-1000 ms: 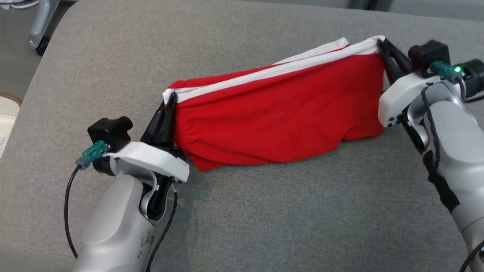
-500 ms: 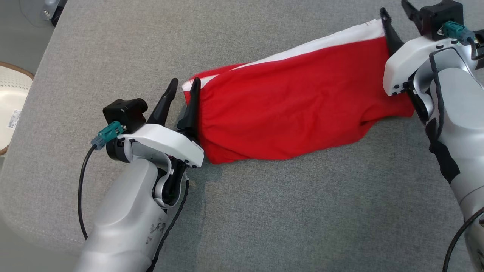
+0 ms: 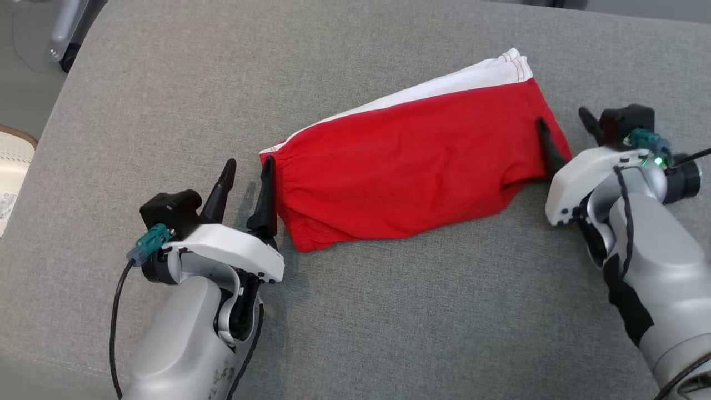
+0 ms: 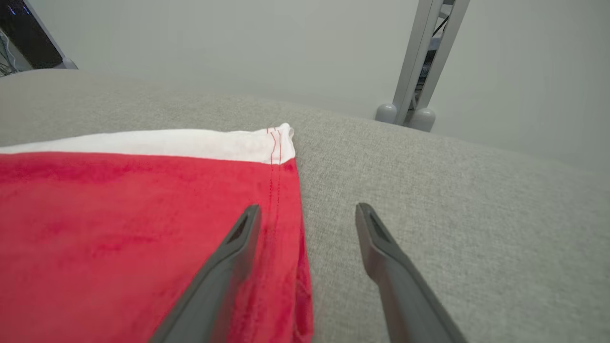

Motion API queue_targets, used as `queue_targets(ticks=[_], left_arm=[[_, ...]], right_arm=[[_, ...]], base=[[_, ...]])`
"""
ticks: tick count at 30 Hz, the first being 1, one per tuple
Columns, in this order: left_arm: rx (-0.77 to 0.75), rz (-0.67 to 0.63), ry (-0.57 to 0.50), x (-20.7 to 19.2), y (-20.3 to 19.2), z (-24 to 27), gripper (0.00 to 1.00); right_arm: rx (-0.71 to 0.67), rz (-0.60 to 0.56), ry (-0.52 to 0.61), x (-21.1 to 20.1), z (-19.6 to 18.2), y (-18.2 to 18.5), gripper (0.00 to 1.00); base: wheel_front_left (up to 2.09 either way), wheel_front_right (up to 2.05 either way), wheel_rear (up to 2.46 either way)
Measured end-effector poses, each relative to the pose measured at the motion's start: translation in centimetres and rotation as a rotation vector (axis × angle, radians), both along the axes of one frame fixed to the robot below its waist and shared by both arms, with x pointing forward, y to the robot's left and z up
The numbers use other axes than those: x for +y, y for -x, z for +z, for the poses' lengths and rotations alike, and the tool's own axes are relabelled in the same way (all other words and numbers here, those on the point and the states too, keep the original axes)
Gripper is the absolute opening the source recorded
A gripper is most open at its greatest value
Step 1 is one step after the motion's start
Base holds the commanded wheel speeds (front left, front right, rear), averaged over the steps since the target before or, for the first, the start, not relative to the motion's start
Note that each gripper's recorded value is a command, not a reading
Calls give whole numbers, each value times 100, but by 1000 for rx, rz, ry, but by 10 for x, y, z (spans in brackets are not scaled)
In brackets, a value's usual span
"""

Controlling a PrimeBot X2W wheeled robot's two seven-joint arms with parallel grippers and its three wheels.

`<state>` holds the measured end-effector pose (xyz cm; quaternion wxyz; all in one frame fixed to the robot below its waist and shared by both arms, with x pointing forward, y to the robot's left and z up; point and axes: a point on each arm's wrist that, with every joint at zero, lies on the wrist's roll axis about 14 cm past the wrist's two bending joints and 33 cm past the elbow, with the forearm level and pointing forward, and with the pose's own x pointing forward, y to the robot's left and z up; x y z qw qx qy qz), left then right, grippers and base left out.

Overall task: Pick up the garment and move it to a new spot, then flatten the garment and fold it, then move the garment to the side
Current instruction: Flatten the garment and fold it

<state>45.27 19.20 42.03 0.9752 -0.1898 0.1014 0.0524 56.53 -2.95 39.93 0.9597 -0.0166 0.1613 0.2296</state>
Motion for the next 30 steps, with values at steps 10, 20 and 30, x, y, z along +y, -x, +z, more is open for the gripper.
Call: queue_targets(ticks=[10, 20, 30], left_arm=[[-9, -3, 6, -1, 10, 4, 100], [-14, 0, -25, 2, 33, 9, 100], [-22, -27, -24, -10, 60, 9, 100]], right_arm=[[185, 22, 28, 7, -28, 30, 0], [143, -58, -102, -3, -9, 57, 0], [122, -195, -186, -48, 1, 110, 0]], base=[[0, 0, 0], [0, 0, 0], [0, 0, 0]])
